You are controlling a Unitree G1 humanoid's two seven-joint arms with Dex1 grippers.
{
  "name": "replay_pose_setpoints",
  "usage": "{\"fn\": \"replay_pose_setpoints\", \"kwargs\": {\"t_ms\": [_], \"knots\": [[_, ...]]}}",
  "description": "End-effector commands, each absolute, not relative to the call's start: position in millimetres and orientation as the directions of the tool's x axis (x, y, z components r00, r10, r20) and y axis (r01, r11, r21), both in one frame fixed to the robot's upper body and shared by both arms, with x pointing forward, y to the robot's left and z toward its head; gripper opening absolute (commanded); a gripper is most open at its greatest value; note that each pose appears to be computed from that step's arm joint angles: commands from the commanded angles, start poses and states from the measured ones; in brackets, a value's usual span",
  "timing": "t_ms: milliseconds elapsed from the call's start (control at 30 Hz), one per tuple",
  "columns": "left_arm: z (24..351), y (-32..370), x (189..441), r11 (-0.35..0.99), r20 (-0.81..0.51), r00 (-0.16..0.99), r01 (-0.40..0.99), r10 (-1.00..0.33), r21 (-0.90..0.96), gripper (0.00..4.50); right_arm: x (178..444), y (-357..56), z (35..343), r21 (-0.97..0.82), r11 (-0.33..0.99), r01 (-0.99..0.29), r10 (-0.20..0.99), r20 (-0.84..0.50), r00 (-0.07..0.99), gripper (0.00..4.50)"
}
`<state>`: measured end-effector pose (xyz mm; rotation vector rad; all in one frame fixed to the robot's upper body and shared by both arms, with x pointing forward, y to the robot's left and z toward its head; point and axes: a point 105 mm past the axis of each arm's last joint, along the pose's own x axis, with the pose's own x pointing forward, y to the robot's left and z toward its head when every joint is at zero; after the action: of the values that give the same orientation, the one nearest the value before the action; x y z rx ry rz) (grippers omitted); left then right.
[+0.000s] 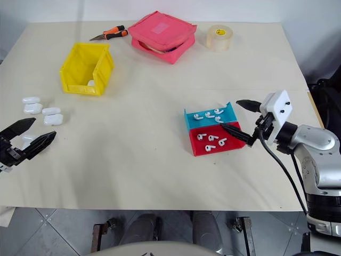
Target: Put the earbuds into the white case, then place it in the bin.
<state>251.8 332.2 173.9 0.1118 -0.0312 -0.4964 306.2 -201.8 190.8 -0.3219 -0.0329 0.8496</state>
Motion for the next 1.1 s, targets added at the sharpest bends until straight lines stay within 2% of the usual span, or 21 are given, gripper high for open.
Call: {"fn": "replay_pose_setpoints", "kwargs": {"t_ms": [33, 267, 433, 533, 600, 667, 800, 1100], "knots": [[185.7, 336.1, 251.9, 0.88, 0.049, 0.886, 0.45, -0.462, 0.153, 4.46, 301.9, -197.3, 204.0, -0.343, 0.602, -0.721, 0.754, -0.052, 0.655, 4.5], [191.6, 346.8, 257.5, 0.922, 0.069, 0.927, 0.355, -0.369, 0.155, 4.46, 305.1, -193.2, 207.6, -0.341, 0.593, -0.73, 0.767, -0.039, 0.641, 4.5], [183.4, 355.4, 250.5, 0.956, -0.015, 0.958, 0.288, -0.287, 0.053, 4.46, 312.0, -185.2, 214.3, -0.341, 0.572, -0.746, 0.791, -0.011, 0.612, 4.5], [168.0, 357.3, 234.3, 0.962, -0.129, 0.954, 0.27, -0.271, -0.023, 4.46, 316.4, -181.4, 217.8, -0.345, 0.557, -0.755, 0.804, -0.002, 0.594, 4.5], [165.0, 358.1, 218.1, 0.96, -0.148, 0.948, 0.278, -0.281, -0.04, 4.46, 320.5, -179.5, 220.0, -0.345, 0.55, -0.761, 0.811, 0.004, 0.585, 4.5], [172.4, 363.4, 201.3, 0.964, -0.103, 0.959, 0.266, -0.265, -0.004, 4.46, 324.2, -177.1, 221.0, -0.346, 0.533, -0.772, 0.824, 0.004, 0.567, 4.5], [175.4, 377.4, 173.4, 0.979, -0.095, 0.975, 0.205, -0.203, 0.016, 4.46, 325.2, -172.1, 221.1, -0.343, 0.476, -0.81, 0.861, -0.004, 0.508, 4.5], [176.5, 395.9, 149.0, 0.993, -0.094, 0.99, 0.11, -0.105, 0.043, 4.46, 313.4, -171.4, 220.7, -0.331, 0.352, -0.876, 0.922, -0.041, 0.386, 4.5]]}}
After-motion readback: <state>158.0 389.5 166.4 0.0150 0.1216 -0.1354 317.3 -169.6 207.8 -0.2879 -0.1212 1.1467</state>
